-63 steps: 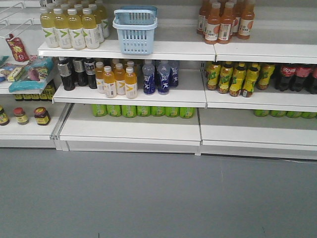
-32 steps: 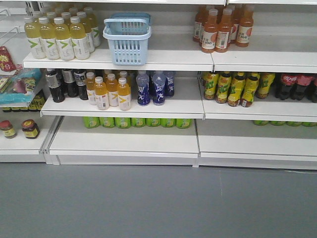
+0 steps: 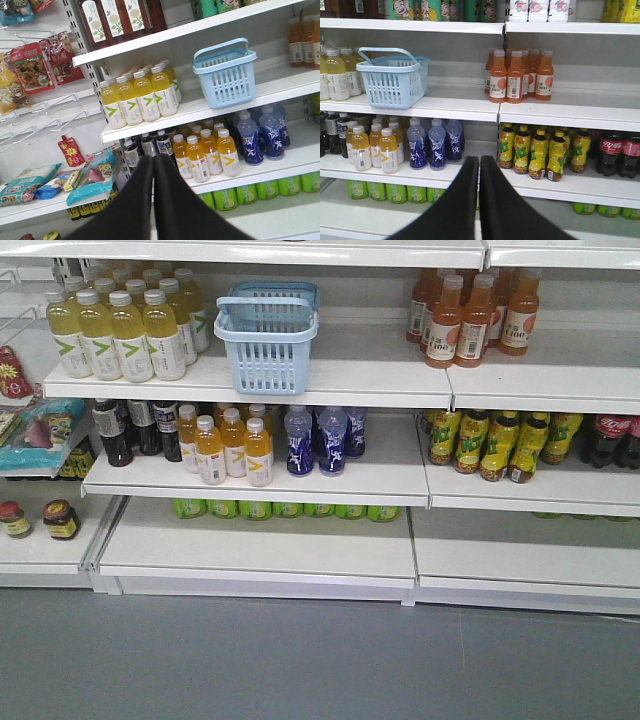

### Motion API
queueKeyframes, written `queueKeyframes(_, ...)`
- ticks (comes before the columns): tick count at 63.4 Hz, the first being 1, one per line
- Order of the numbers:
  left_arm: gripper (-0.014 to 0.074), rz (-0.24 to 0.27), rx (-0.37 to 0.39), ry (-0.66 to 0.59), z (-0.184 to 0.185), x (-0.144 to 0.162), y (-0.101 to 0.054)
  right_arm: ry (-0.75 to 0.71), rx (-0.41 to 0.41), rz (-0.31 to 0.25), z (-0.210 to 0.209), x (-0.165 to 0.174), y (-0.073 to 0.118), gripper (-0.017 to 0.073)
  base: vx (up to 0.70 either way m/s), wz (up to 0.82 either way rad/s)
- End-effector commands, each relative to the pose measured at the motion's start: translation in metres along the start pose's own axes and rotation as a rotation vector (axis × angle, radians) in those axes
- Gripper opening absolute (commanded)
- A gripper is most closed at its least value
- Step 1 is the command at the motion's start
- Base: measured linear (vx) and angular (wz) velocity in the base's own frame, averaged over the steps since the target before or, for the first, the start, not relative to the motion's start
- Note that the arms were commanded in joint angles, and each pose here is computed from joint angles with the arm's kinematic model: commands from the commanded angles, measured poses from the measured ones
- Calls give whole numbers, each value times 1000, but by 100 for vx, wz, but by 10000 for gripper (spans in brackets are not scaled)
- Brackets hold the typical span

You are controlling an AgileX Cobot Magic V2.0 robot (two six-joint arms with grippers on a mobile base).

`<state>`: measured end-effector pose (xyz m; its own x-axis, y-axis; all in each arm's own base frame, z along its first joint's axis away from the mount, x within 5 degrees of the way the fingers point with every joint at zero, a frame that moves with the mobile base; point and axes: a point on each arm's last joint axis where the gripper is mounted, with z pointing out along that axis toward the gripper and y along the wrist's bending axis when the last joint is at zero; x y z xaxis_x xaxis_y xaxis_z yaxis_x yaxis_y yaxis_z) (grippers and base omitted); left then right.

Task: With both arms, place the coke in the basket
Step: 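Drive the base toward the shelf holding the light-blue basket, then position the base in front of the light-blue basket on the shelf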

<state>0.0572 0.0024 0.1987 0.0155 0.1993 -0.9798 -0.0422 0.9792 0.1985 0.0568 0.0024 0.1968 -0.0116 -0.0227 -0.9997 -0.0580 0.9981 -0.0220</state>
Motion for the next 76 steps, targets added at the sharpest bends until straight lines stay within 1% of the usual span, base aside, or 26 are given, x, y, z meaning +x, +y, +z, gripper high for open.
queueKeyframes(1, -6, -21, -6, -85, -2, -6, 0, -76, -16, -13, -1, -4, 2, -5, 16, 7)
queueKeyframes(76, -6, -21, -6, -85, -2, -6, 0, -76, -16, -13, -1, -4, 2, -5, 15, 1)
